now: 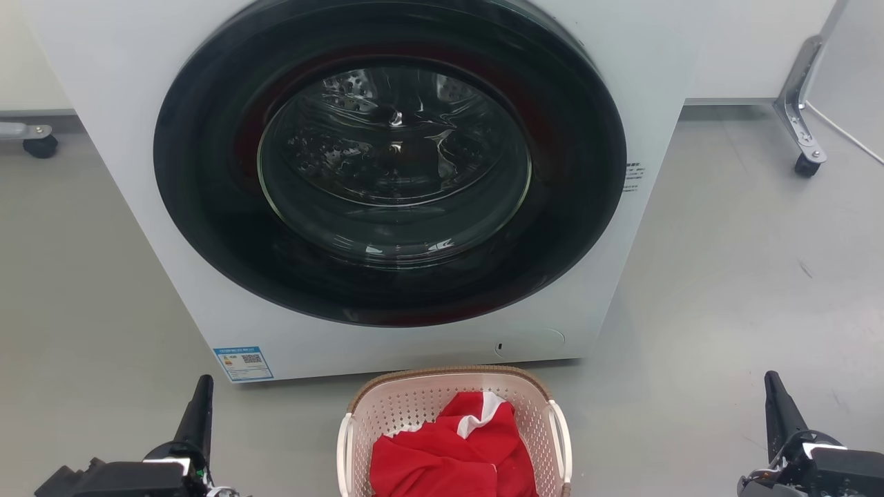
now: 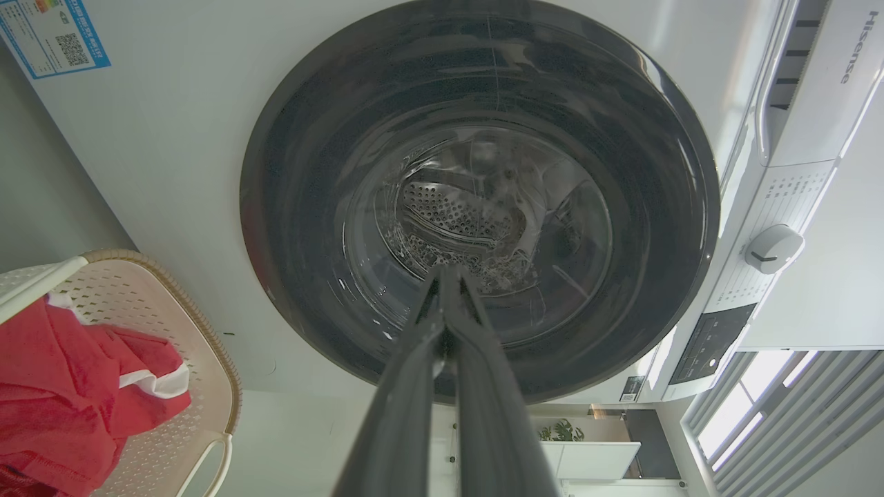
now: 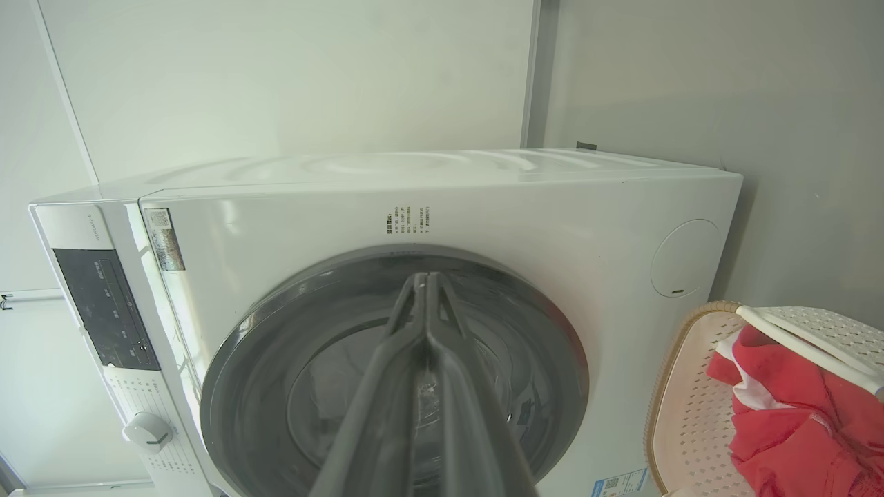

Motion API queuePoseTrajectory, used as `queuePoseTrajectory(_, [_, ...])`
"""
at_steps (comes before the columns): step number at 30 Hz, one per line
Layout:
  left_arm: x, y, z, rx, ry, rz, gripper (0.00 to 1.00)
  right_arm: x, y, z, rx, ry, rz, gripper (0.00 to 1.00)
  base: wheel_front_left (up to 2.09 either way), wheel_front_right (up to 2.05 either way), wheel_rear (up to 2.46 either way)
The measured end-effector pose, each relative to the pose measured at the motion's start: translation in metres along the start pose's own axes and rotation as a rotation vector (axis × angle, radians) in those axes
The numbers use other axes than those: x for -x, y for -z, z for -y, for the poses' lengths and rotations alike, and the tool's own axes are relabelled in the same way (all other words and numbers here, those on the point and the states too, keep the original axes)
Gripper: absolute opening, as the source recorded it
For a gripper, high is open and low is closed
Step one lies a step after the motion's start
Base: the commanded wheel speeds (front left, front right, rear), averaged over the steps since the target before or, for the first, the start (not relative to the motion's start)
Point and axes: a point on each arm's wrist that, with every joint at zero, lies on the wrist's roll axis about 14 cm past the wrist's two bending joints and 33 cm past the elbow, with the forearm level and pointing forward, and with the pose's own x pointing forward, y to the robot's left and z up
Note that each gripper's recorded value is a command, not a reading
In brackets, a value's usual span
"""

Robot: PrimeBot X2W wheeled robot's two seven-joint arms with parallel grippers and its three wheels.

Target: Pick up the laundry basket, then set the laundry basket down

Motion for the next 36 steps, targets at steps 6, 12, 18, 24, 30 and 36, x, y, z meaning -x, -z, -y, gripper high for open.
queuePoseTrajectory(6, [0.0, 0.0, 0.0, 0.0, 0.0, 0.0, 0.0, 0.0, 0.0, -0.0001, 0.0, 0.0, 0.0, 0.0, 0.0, 0.0, 0.0])
queuePoseTrajectory(12, [0.0, 0.0, -0.0001, 0.0, 0.0, 0.0, 0.0, 0.0, 0.0, 0.0, 0.0, 0.0, 0.0, 0.0, 0.0, 0.0, 0.0])
queuePoseTrajectory(18, [0.0, 0.0, -0.0001, 0.0, 0.0, 0.0, 0.0, 0.0, 0.0001, 0.0, -0.001, 0.0, 0.0, 0.0, 0.0, 0.0, 0.0])
queuePoseTrajectory(24, [0.0, 0.0, -0.0003, 0.0, -0.001, 0.0, 0.0, 0.0, 0.0, 0.0, -0.001, 0.0, 0.0, 0.0, 0.0, 0.0, 0.0])
queuePoseTrajectory(30, [0.0, 0.0, -0.0003, 0.0, -0.001, 0.0, 0.0, 0.0, 0.0, 0.0, -0.001, 0.0, 0.0, 0.0, 0.0, 0.0, 0.0])
queuePoseTrajectory(36, [0.0001, 0.0, -0.0003, 0.0, -0.001, 0.0, 0.0, 0.0, 0.0, 0.0, -0.001, 0.0, 0.0, 0.0, 0.0, 0.0, 0.0])
